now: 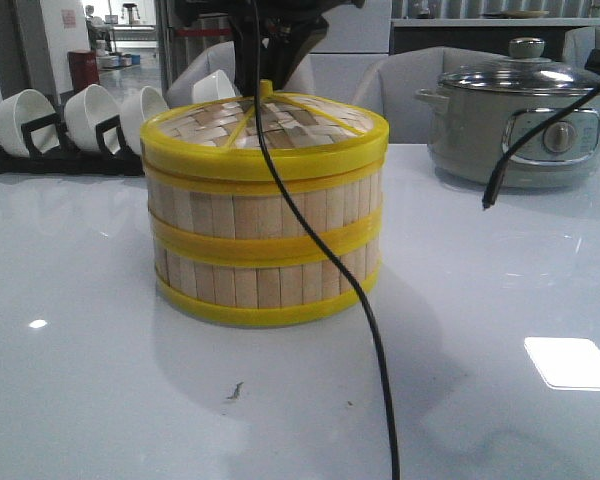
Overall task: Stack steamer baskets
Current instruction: 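Lower the lid onto the top basket and release it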
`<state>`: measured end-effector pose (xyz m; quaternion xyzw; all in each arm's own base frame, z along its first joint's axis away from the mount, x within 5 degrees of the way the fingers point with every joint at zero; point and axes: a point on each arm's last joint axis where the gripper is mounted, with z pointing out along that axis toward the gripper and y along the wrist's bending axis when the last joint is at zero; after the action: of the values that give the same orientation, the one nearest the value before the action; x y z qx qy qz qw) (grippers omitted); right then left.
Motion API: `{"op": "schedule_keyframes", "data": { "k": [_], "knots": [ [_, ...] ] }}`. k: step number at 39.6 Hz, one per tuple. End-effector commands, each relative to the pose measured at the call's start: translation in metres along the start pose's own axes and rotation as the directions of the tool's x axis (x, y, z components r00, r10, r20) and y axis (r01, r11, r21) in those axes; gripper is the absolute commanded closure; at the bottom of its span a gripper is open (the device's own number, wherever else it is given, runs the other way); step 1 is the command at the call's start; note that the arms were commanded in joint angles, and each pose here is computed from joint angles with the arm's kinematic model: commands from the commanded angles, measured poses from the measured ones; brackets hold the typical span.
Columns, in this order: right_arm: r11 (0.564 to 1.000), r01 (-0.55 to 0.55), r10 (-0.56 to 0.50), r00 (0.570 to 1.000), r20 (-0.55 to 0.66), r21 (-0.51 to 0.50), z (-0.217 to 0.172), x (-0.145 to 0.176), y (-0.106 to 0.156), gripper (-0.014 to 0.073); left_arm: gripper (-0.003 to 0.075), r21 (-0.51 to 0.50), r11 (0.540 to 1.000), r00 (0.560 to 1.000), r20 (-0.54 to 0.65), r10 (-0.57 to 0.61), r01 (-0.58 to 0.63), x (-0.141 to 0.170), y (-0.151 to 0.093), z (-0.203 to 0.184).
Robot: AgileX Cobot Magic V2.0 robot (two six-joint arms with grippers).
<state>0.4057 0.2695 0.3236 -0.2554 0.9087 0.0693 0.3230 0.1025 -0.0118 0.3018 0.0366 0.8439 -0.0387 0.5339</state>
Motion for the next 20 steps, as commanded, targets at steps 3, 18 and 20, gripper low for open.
{"op": "schedule_keyframes", "data": {
  "k": [3,18,20],
  "knots": [
    [1.000,0.001,-0.003,0.986,0.165,0.009,-0.045,-0.021,-0.005,0.0200,0.0623,0.002,1.000,0.994,0.110,-0.008,0.008,-0.016,0.000,-0.004],
    [1.000,0.000,-0.002,0.982,0.189,0.014,-0.054,-0.023,-0.007,0.0150,0.0623,0.002,1.000,0.994,0.110,-0.008,0.008,-0.016,0.000,-0.004],
    [1.000,0.000,-0.004,0.980,0.201,0.021,-0.060,-0.024,-0.008,0.0150,0.0623,0.002,1.000,0.994,0.110,-0.008,0.008,-0.016,0.000,-0.004]
  ]
}}
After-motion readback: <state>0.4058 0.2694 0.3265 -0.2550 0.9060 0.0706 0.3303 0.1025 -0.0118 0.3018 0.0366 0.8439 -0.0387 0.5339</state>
